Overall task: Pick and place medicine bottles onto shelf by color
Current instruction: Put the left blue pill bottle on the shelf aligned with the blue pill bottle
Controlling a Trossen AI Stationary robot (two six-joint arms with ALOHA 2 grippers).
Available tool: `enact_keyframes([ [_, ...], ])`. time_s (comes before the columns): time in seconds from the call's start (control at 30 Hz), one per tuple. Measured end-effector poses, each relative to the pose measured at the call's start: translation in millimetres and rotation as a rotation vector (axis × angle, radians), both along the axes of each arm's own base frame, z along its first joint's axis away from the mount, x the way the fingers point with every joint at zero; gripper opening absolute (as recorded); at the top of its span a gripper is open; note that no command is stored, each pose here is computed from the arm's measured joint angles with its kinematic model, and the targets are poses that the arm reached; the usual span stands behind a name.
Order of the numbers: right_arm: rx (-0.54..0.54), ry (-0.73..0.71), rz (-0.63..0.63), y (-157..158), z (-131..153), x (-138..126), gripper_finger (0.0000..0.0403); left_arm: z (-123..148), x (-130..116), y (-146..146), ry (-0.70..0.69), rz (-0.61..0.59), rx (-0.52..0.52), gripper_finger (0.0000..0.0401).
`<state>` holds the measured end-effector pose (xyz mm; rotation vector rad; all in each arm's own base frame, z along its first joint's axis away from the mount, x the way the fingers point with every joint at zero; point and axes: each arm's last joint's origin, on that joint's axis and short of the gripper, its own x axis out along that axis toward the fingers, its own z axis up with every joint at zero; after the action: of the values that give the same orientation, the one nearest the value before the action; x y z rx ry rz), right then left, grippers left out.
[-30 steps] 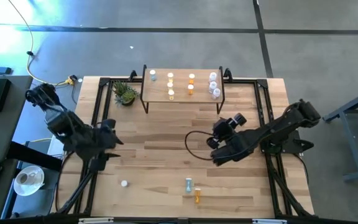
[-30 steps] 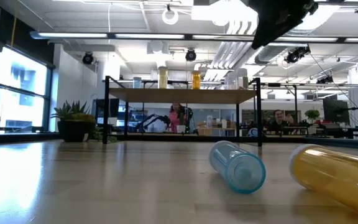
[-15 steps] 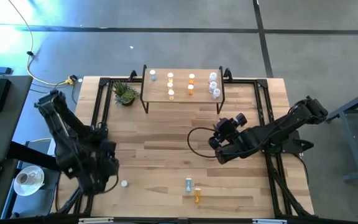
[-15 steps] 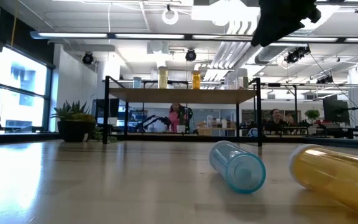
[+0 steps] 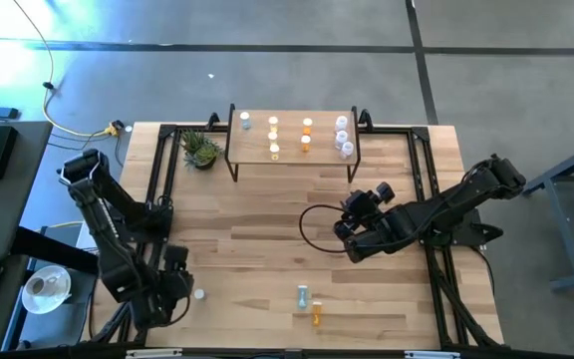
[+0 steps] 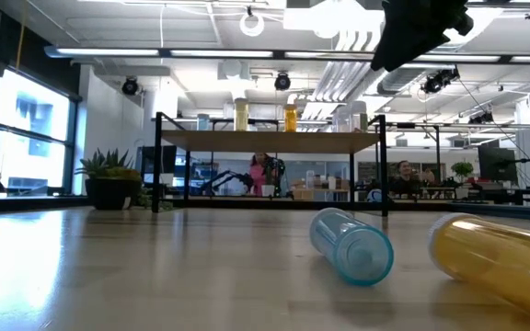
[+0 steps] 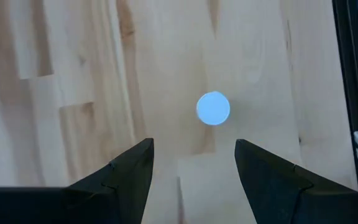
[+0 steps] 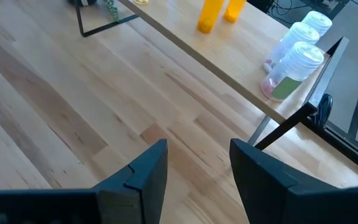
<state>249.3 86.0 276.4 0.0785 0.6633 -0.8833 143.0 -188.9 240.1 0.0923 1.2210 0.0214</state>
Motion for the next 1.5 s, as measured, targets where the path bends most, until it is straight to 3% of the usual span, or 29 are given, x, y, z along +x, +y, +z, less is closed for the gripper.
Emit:
enact_keyframes([
  [0.33,0.002,-0.004,0.000,0,0,0,0.0165,-28,5,1,-0.040,0.033,-0.079,0.0216],
  [0.8,0.006,-0.004,0.001,0,0,0,0.0165,-28,12,-2,-0.086,0.034,-0.116,0.0216],
  [1.5,0.013,-0.003,0.003,1,0,1,0.0165,-67,38,-4,0.083,0.058,-0.074,0.0216],
])
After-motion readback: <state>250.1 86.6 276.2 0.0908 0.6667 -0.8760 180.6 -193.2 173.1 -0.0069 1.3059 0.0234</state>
